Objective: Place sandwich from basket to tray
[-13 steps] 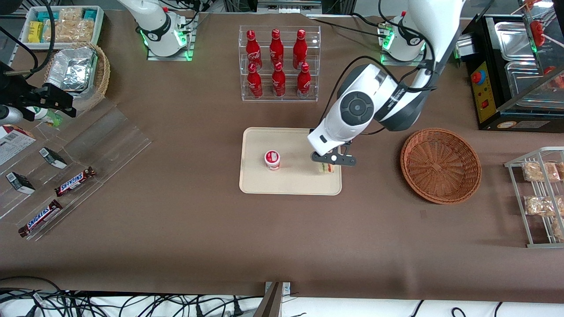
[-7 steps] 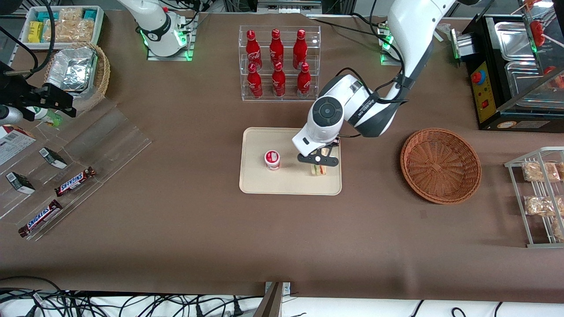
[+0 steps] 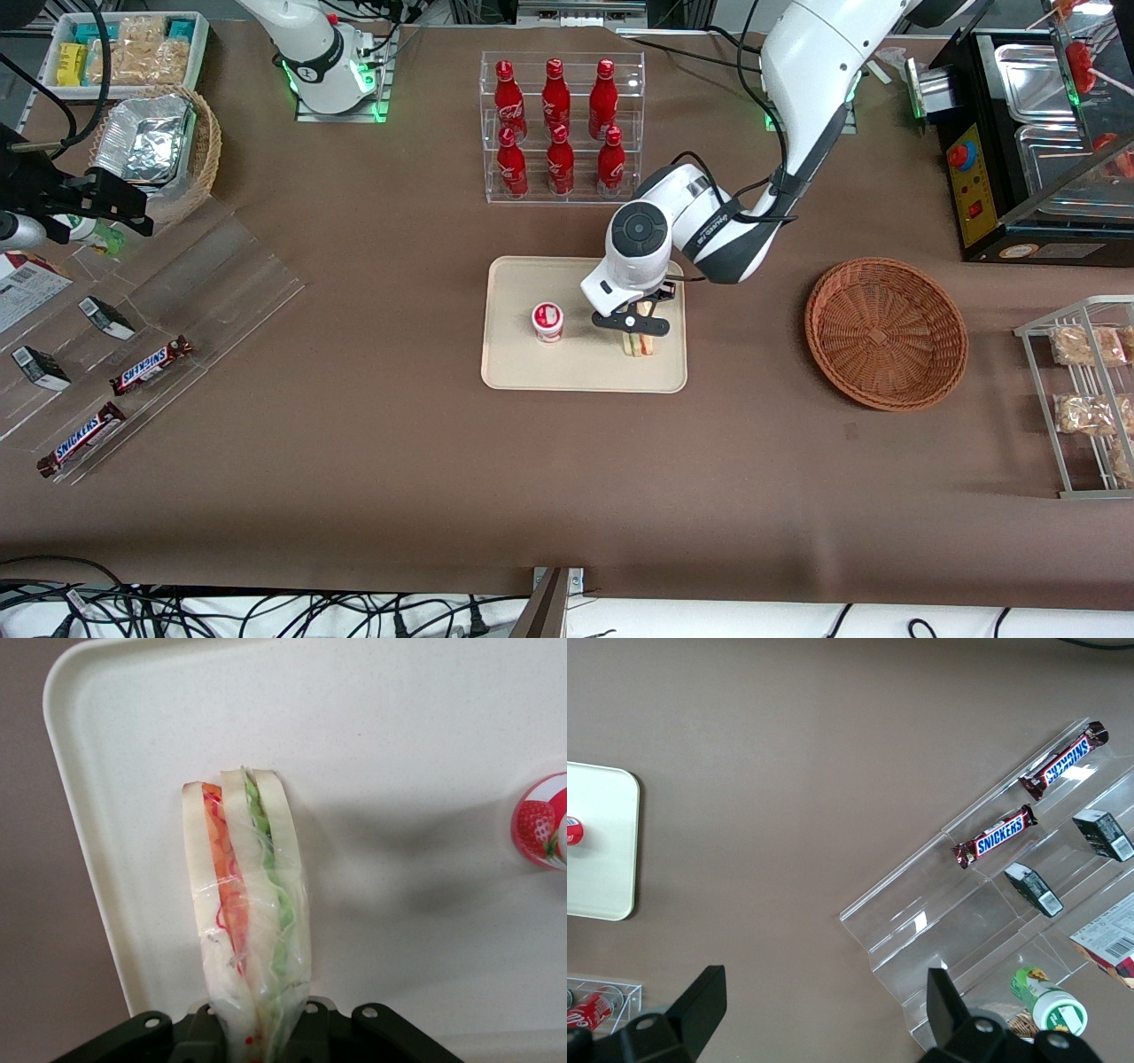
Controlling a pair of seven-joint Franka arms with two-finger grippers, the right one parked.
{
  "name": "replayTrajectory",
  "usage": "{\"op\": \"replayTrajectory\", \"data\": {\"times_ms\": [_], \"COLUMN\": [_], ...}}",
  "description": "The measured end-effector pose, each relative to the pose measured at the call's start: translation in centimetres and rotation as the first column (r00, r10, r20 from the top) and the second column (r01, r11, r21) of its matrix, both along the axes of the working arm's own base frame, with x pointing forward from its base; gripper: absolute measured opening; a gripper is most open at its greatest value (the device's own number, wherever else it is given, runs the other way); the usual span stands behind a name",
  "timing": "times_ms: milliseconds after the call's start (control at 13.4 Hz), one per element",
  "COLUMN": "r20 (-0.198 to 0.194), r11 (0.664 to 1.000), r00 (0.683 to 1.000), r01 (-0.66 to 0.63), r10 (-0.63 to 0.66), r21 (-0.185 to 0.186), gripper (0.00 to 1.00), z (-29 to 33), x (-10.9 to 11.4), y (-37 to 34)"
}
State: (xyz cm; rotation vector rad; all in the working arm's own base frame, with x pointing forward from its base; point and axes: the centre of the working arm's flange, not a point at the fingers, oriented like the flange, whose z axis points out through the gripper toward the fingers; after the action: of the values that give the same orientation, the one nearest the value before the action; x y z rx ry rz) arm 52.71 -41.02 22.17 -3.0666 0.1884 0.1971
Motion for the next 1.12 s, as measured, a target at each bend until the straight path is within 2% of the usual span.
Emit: {"op": "replayTrajectory", "data": {"times_ms": [149, 224, 448, 746, 896, 1119], "r20": [0.002, 0.009, 0.016, 0.030, 0.053, 0.074], "r11": [1.000, 1.000, 0.999, 0.999, 0.998, 0.990], "r00": [1.000, 1.000, 1.000, 0.999, 0.997, 0.989], "r01": [0.006, 0.010, 0.017, -0.025, -0.058, -0.133], "r10": [-0.006, -0.011, -0.017, 0.025, 0.057, 0.129], "r21": [0.007, 0.014, 0.028, 0.030, 0.028, 0.045], "gripper": [0.20, 0.27, 0.56, 0.97, 1.00, 1.00], "z": [-0.3, -0.3, -0.7, -0.2, 2.1, 8.1], "x": [0.0, 0.0, -0.2, 0.2, 1.7, 5.3], "y": [0.1, 0.1, -0.1, -0.1, 0.5, 3.3]}}
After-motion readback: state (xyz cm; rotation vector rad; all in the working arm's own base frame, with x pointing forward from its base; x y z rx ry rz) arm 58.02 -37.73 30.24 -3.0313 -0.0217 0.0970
